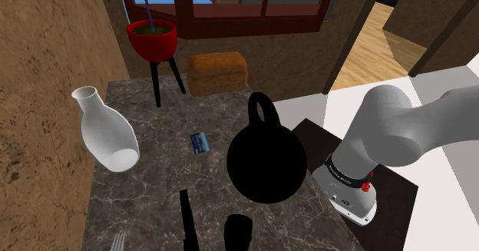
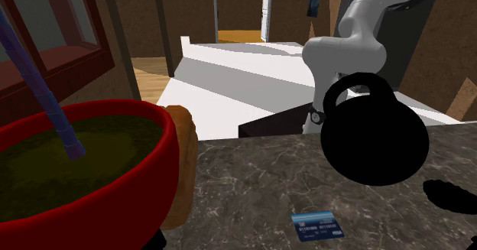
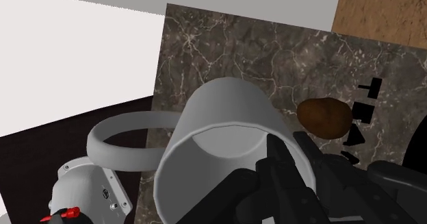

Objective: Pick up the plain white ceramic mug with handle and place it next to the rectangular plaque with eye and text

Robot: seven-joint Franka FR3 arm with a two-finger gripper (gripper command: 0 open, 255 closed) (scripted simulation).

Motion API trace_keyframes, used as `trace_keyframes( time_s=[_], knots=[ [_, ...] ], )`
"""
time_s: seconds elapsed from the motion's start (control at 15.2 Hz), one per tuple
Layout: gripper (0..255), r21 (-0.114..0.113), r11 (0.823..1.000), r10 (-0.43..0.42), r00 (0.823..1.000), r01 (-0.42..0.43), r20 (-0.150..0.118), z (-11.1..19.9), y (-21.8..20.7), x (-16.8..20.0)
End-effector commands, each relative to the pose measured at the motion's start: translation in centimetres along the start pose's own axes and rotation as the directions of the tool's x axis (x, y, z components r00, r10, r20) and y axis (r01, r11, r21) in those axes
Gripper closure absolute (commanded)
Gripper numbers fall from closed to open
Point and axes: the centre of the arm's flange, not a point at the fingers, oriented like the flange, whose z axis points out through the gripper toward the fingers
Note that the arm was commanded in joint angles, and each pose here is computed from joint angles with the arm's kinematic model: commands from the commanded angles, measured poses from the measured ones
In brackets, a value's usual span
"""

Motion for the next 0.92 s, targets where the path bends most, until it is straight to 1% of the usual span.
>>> trace_keyframes(
  time_s=[0.0,0.86],
  knots=[
    [255,0.000,1.000,0.000,1.000,0.000,0.000,1.1,0.1,0.1],
    [255,0.000,1.000,0.000,1.000,0.000,0.000,7.8,-0.1,1.3]
  ],
)
